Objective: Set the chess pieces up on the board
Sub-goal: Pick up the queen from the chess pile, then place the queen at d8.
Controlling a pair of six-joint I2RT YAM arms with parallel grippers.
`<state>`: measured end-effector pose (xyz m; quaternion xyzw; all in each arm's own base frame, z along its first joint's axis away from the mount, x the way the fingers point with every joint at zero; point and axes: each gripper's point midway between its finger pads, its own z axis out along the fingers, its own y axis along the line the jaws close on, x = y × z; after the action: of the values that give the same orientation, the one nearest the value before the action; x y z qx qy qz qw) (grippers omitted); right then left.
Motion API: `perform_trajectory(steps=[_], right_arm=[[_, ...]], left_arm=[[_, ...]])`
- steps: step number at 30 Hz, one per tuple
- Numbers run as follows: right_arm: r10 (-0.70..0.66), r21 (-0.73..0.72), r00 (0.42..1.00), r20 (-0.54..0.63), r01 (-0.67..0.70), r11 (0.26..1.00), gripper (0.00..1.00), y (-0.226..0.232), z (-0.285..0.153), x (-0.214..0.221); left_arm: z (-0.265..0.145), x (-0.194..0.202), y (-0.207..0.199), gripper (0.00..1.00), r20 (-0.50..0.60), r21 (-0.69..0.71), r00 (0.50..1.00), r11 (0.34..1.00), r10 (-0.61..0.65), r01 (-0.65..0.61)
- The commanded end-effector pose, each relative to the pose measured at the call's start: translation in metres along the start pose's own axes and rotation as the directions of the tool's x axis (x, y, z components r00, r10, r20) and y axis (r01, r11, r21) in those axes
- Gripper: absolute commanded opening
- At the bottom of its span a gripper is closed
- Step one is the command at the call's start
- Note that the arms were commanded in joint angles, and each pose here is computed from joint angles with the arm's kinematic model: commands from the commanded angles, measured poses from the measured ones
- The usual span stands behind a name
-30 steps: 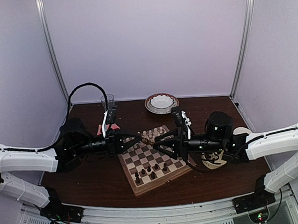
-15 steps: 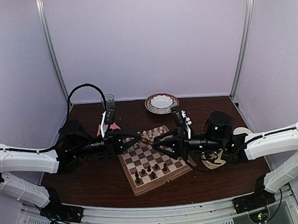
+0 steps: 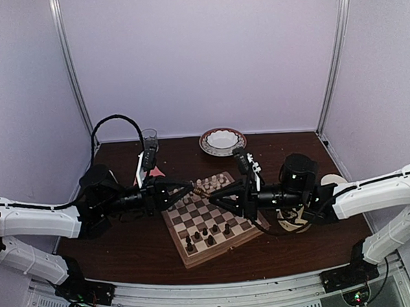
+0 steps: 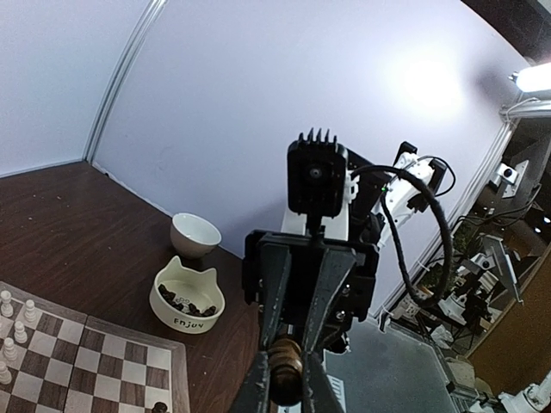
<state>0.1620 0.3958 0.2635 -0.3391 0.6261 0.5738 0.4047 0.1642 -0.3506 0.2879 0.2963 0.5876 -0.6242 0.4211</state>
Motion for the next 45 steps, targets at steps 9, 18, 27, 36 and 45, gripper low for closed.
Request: perform_trajectory(steps=[9,18,27,36,45], right_arm=[[0.003,0.053,1.000,-0.005,-0.003,0.999,0.02,-0.010,-0.007,0.000],[0.110,0.360,0.935,-0.338,0.021,0.933,0.00,-0.043,-0.044,0.029],[0.253,0.505,0.708,-0.659,0.168,0.847,0.00,-0.049,-0.080,0.059],[0.369,0.547,0.512,-0.776,0.254,0.798,0.00,-0.062,-0.073,0.081],[0.396,0.534,0.410,-0.822,0.312,0.786,0.00,-0.074,-0.050,0.095]], left_arm=[[-0.010,-0.008,0.012,0.00,0.008,-0.117,0.996,0.989,0.088,-0.087],[-0.043,0.001,0.066,0.00,-0.141,-0.465,0.974,0.857,0.178,-0.224],[-0.037,0.012,0.077,0.00,-0.199,-0.474,0.967,0.849,0.156,-0.234],[-0.056,0.003,0.083,0.00,-0.183,-0.556,0.963,0.787,0.197,-0.266],[-0.067,-0.003,0.083,0.00,-0.156,-0.590,0.961,0.759,0.228,-0.276]])
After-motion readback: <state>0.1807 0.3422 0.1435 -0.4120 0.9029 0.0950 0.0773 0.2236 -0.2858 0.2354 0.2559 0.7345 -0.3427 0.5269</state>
